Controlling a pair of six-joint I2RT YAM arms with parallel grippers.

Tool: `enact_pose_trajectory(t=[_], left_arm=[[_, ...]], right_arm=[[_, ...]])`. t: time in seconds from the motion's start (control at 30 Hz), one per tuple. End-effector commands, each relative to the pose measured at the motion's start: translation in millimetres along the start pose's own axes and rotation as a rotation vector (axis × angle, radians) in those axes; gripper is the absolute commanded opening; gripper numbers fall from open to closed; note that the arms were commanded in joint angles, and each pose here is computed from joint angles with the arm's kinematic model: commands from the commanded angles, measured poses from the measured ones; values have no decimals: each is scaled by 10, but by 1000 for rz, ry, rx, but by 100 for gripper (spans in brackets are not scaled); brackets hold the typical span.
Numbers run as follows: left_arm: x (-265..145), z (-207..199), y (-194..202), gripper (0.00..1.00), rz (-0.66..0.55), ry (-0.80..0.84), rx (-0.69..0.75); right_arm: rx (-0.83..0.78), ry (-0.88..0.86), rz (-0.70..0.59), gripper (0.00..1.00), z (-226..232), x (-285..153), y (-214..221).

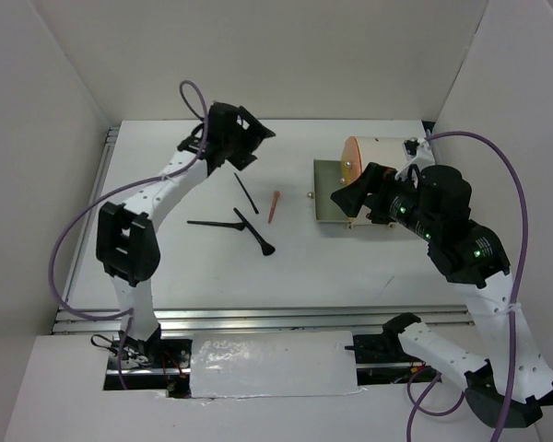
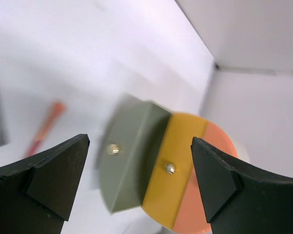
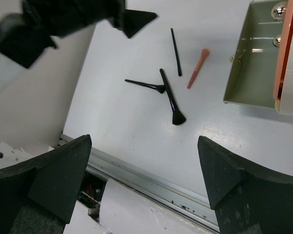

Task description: Organize the makeup

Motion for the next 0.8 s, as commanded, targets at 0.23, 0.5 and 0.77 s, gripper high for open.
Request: enact_pose_trajectory(t=[0.23, 0.5, 0.77], left_arm=[[-1036, 1381, -532, 97, -310, -840, -14], [-713, 1466, -644, 96, -242, -846, -83], [-458, 1654, -606, 95, -219, -931, -216]], right_arm=[[19, -87, -9, 97, 58, 201, -15], [5, -108, 27, 96, 77, 255, -3], [6, -128, 41, 96, 91, 255, 84]])
Point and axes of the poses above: each gripper's point midway between its finger pads, its own x axis out along the fingers, its own z axis along the line the jaws close on, y = z × x, the point moved 10 cm from there along -x, back along the fingers, and after that the axes turned 14 degrees about -x, right-handed, at the moved point
